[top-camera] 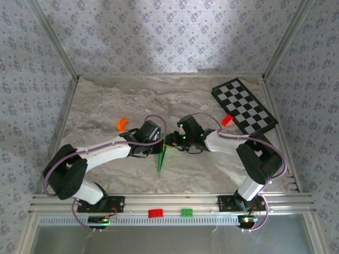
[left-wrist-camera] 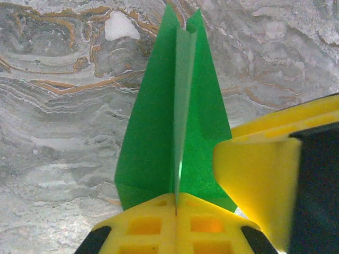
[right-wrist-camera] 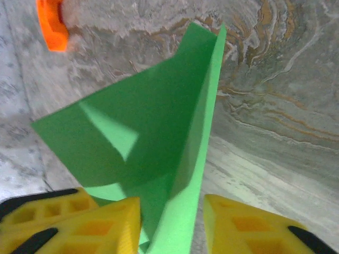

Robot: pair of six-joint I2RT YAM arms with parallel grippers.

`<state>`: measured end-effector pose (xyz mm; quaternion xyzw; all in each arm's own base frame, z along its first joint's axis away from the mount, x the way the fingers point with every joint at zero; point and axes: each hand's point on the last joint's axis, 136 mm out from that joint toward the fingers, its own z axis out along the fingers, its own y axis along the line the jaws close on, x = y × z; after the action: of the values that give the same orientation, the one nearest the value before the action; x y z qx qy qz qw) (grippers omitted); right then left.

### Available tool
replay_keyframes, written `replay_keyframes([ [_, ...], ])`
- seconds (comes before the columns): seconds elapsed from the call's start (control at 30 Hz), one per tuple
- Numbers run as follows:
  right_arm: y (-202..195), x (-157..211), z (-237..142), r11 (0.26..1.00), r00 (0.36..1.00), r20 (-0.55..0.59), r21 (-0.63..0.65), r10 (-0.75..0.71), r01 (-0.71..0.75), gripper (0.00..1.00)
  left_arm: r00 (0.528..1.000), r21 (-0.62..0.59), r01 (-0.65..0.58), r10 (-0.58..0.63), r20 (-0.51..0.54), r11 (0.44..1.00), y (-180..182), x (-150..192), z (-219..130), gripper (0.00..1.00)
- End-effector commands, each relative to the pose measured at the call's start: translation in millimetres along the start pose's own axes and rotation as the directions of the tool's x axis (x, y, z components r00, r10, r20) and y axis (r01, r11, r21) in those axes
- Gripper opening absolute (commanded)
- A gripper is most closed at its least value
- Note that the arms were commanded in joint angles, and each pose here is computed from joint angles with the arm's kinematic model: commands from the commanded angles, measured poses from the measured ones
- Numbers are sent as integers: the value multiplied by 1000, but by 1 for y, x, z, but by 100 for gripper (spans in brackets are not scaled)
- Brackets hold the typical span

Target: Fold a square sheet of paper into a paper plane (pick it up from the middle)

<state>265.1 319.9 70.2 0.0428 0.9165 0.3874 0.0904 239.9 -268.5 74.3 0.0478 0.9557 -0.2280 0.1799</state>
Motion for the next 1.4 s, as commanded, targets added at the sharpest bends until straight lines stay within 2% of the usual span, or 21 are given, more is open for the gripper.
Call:
replay_keyframes([
  [0.0, -16, 7, 0, 998, 1000, -24, 62, 7, -6, 27, 1000, -14, 4, -4, 7, 1000, -5, -6, -1, 5],
  [0.13, -12, 8, -1, 1000, 999, -37, 10, 13, -12, 8, 1000, -20, 6, -6, -3, 1000, -3, -3, 1, 6],
  [0.2, -7, 7, -3, 1000, 999, -32, -12, 5, -5, 5, 1000, -18, 3, -3, -10, 1000, -4, -3, 0, 11],
  [0.27, -6, 6, -3, 1000, 999, -32, -14, 4, -4, 4, 1000, -6, -4, 4, -17, 1000, -6, -2, -2, 15],
  [0.4, -8, 6, 0, 1000, 999, -38, -11, 18, -18, 4, 1000, 17, -19, 20, -20, 1000, -9, 0, -9, 29],
  [0.5, -10, 7, 2, 1000, 999, -42, -7, 22, -23, 4, 999, 28, -25, 26, -23, 999, -11, 2, -14, 33],
  [0.93, -17, 7, 5, 999, 998, -51, 18, 30, -29, 4, 998, 14, -11, 12, -55, 1000, -4, 14, -13, 40],
  [1.13, -18, 6, 6, 999, 998, -51, 27, 27, -26, 4, 997, -41, -3, 0, -80, 999, 6, 20, -11, 43],
  [1.37, -20, 7, 6, 999, 998, -54, 33, 30, -28, 4, 995, 14, -9, 10, -96, 1000, -2, 24, -8, 47],
])
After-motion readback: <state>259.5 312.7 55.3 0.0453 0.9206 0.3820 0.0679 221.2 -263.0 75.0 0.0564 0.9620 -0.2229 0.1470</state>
